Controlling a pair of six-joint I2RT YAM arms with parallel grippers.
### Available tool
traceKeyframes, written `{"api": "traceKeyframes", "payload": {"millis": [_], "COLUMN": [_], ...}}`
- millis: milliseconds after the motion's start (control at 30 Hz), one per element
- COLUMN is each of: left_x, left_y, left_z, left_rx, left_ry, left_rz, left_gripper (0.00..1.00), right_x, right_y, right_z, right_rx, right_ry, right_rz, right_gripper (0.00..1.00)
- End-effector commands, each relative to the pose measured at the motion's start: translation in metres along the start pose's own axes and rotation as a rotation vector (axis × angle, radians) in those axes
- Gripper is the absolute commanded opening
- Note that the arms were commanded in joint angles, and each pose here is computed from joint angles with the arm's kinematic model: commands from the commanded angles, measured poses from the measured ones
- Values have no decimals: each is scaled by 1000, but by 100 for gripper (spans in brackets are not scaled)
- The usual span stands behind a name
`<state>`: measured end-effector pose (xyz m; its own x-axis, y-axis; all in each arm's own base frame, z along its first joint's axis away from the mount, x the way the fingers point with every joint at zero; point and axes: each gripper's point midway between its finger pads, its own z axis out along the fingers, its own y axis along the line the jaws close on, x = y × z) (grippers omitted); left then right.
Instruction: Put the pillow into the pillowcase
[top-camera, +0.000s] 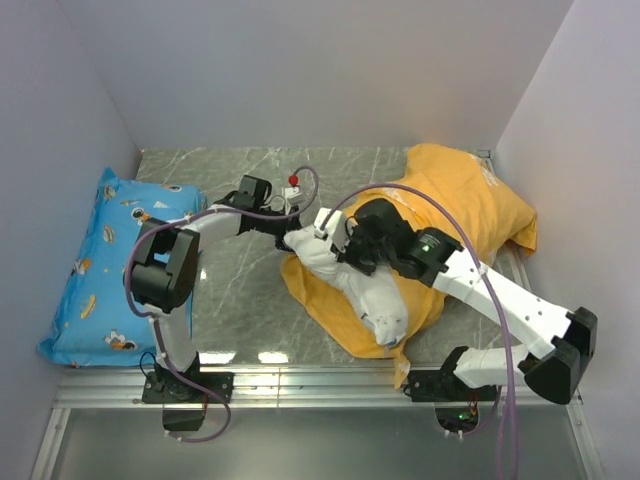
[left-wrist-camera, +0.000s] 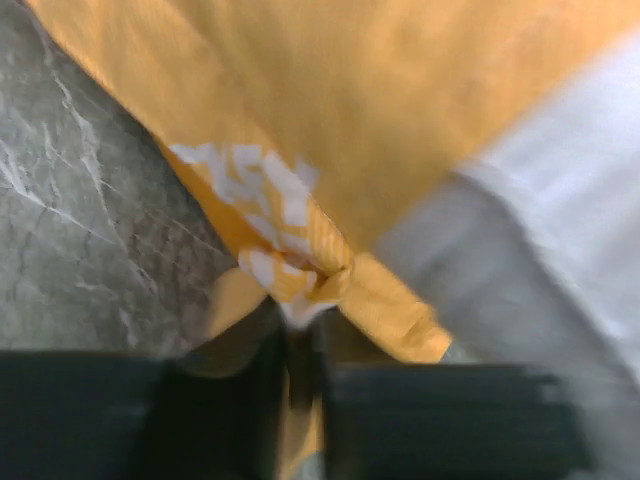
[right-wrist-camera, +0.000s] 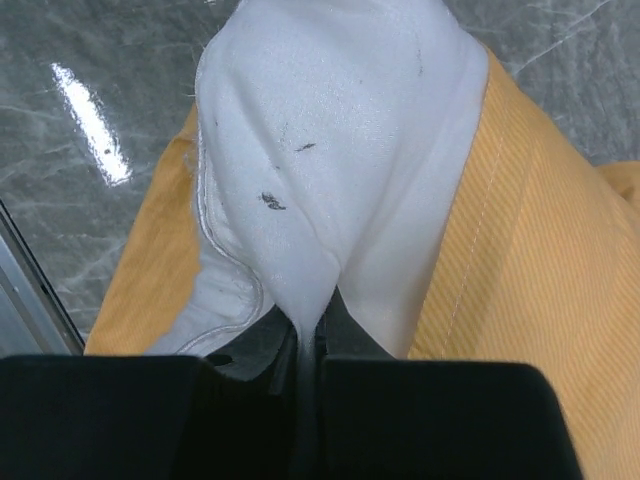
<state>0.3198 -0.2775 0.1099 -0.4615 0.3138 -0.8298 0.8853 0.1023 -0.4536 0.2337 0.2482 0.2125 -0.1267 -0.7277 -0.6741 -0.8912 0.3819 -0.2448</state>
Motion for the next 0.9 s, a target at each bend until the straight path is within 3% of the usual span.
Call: {"api": "traceKeyframes", "payload": {"millis": [0, 67, 100, 133, 167, 200, 233, 267, 367, 467, 500, 667, 833, 867], "left_x": [-10, -30, -44, -47, -59, -60, -51, -54, -39, -35, -35, -46, -43, -39], "left_y": [7, 4, -6, -18, -23, -36, -59, -66, -78, -80, -77, -71, -60, -60], "left_z": [2, -24, -39, -60, -72, -82, -93, -98, -97, -89, -87, -90, -93, -93], "left_rx": [28, 40, 49, 78, 77, 89, 120, 129, 179, 193, 202, 200, 137, 119], "left_ry": [6, -44, -78, -104, -119, -118, -94, -89, -85, -66, -70, -86, -44, -29], "left_rz": [-54, -61, -48, -129, -59, -65, -204, -97, -221, -208, -229, -238, -211, -286], "left_gripper": [13, 1, 0, 1, 0, 0, 0, 0, 1, 0, 0, 0, 1, 0], "right_x": [-3, 61, 73, 127, 154, 158, 169, 172, 141, 101, 85, 35, 43, 47], "right_y": [-15, -30, -45, -55, -78, -97, -110, -126, -147, -122, -111, -64, -2, 9], "right_z": [-8, 22, 34, 48, 48, 51, 55, 47, 41, 26, 25, 12, 28, 35], "right_rx": [93, 222, 292, 361, 423, 483, 515, 582, 648, 552, 538, 435, 214, 193], "right_ry": [-67, 144, 174, 356, 433, 443, 492, 528, 494, 413, 372, 177, 156, 159], "right_rz": [-55, -109, -166, -202, -183, -202, -198, -194, -173, -88, -121, -266, -418, -455], "right_gripper": [0, 0, 0, 0, 0, 0, 0, 0, 0, 44, 51, 54, 70, 70]}}
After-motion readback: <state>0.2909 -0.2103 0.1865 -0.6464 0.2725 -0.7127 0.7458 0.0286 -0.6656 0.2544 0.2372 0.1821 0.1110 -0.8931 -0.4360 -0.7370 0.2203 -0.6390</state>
